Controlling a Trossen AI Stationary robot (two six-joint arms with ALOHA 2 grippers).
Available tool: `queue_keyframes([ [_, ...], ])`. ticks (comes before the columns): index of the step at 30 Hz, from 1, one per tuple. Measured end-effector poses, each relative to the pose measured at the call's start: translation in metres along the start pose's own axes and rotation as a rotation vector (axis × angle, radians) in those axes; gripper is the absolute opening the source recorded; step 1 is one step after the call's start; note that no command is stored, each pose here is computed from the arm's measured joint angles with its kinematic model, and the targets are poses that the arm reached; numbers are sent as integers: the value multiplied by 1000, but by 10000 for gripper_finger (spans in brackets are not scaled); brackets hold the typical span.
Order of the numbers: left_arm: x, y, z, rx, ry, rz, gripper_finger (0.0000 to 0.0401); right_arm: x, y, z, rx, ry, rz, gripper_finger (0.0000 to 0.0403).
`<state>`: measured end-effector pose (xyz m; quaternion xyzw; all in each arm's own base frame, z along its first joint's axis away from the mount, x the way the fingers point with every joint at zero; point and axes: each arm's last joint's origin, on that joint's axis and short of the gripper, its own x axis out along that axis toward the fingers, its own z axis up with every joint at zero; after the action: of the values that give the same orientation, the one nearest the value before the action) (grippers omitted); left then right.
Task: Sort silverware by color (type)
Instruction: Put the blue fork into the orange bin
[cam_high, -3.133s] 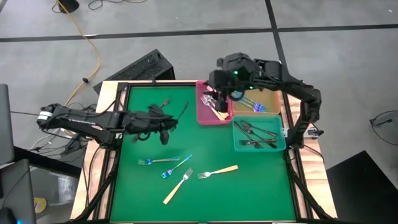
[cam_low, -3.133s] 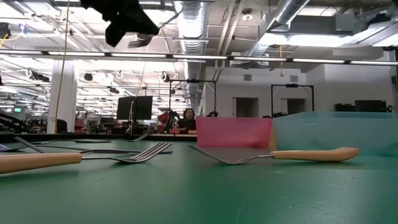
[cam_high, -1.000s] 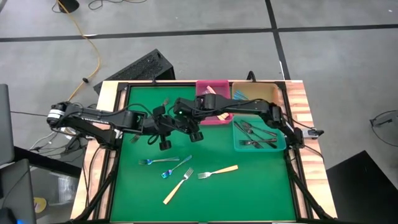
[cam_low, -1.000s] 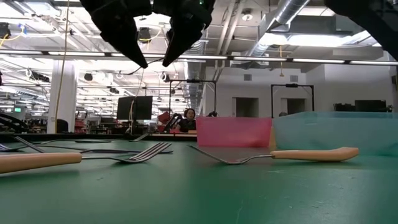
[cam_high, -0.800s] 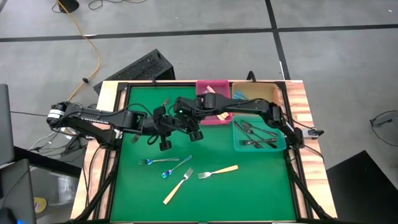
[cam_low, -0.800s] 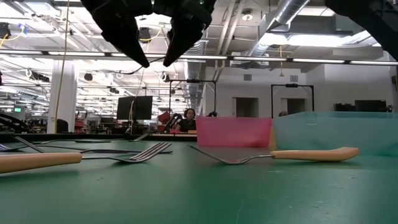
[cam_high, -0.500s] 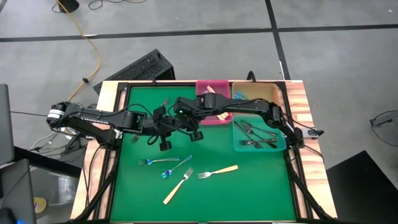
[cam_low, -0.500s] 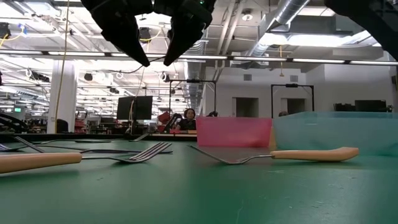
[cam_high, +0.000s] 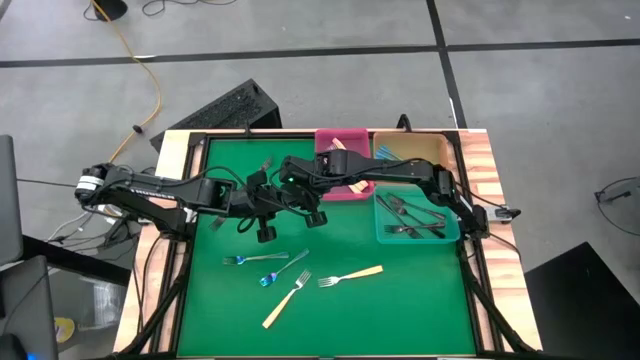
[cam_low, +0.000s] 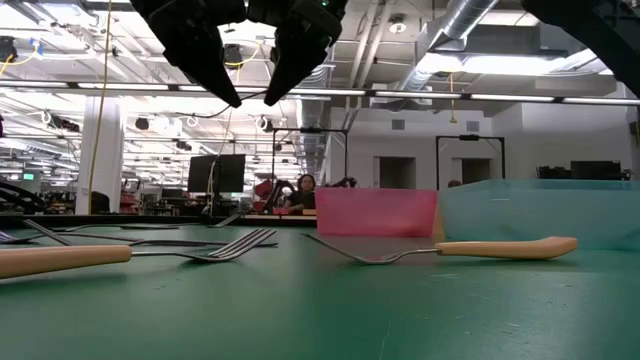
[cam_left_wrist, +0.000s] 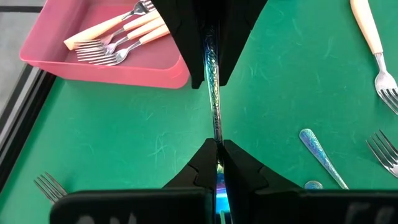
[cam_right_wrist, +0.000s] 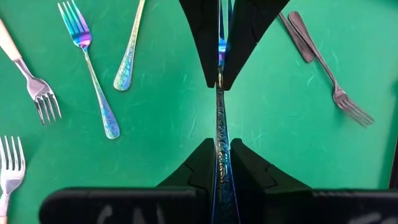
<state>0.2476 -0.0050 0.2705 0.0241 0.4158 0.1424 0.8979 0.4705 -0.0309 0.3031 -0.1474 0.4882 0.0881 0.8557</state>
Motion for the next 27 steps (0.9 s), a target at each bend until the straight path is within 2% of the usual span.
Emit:
queue_keyframes([
  [5, 0, 0, 0, 11, 0, 3, 17, 0, -3, -1, 47, 2, -2, 62],
  [14, -4, 1, 1, 8, 17, 16, 108, -1, -14, -8, 122, 17, -4, 62],
  [18, -16, 7, 9, 8, 32, 101, 139, -1, -17, -10, 149, 20, -1, 62],
  [22, -36, 14, 22, 0, 9, 170, 150, -2, -30, -13, 196, -1, -26, 62],
  [27, -58, 20, 29, -31, -73, 170, 151, -18, -60, -21, 297, -81, -90, 62],
])
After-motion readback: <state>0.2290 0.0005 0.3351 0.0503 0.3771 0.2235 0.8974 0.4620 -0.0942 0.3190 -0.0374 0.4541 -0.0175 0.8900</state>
